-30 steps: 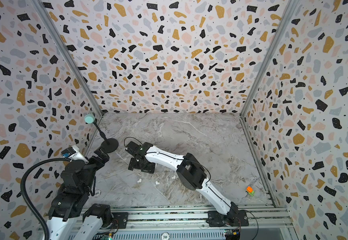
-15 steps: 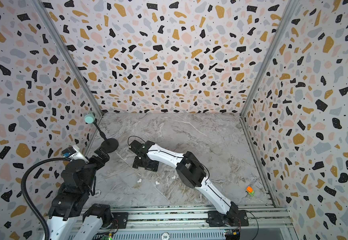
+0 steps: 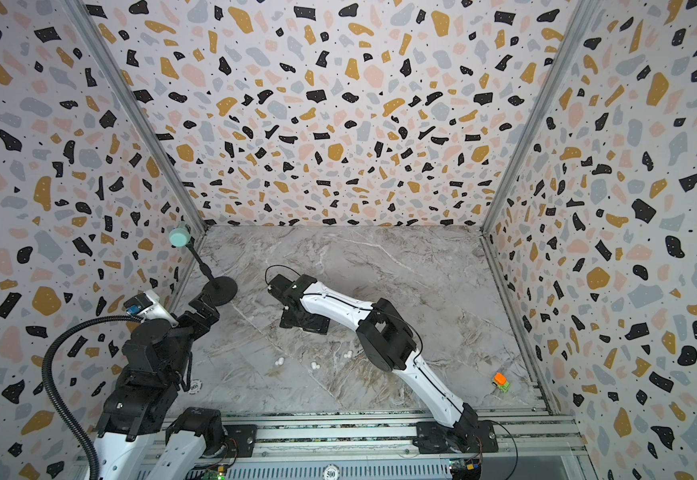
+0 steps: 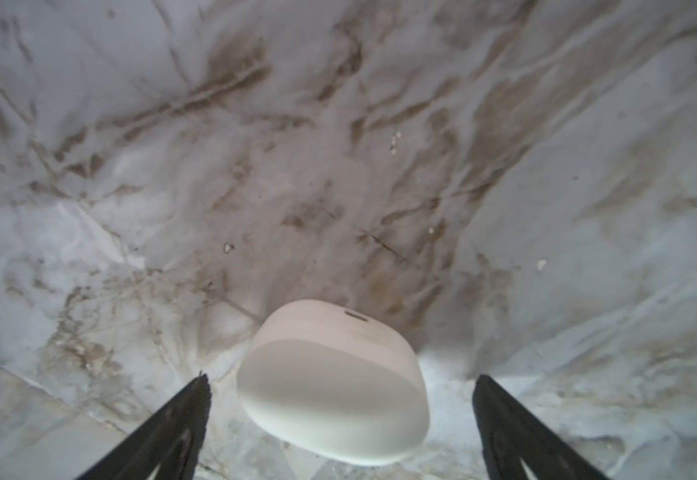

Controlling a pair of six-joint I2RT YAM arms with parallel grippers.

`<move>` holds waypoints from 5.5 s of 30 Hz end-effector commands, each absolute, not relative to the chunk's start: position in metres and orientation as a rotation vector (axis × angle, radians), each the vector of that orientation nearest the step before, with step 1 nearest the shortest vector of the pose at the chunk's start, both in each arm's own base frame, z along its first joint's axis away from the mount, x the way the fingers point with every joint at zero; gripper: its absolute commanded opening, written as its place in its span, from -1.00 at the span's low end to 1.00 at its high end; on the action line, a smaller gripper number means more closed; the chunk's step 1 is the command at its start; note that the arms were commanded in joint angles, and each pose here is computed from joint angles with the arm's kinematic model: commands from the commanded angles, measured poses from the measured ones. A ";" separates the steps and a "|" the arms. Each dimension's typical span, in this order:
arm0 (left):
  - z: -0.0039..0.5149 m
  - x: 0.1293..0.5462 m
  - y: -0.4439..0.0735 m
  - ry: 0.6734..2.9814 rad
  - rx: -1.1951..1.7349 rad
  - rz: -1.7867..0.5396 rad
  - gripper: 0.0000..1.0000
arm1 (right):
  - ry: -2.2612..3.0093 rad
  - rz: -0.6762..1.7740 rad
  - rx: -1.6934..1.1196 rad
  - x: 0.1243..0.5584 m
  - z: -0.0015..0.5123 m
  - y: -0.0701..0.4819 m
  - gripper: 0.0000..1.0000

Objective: Insert the wireless bluetooth earbuds into the charging case

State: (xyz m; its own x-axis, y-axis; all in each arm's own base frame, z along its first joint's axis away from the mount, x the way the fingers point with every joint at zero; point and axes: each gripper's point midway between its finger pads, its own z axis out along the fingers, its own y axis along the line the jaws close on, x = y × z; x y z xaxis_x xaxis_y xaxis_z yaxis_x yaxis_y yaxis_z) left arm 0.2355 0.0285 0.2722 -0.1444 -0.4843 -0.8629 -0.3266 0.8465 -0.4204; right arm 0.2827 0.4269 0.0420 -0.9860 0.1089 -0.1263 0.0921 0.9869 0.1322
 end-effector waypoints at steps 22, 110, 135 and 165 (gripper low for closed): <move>0.278 0.236 0.027 1.716 -0.615 -0.177 1.00 | 3.004 0.207 0.306 0.282 0.075 0.425 0.94; 0.273 0.242 0.022 1.743 -0.597 -0.190 1.00 | 3.027 0.158 0.391 0.292 0.042 0.418 0.30; 0.269 0.245 0.020 1.763 -0.591 -0.185 1.00 | 2.903 0.211 0.075 0.286 0.082 0.411 -0.18; 0.239 0.243 -0.145 1.610 0.725 -0.160 1.00 | 2.320 0.987 -0.560 0.264 0.238 0.333 -1.00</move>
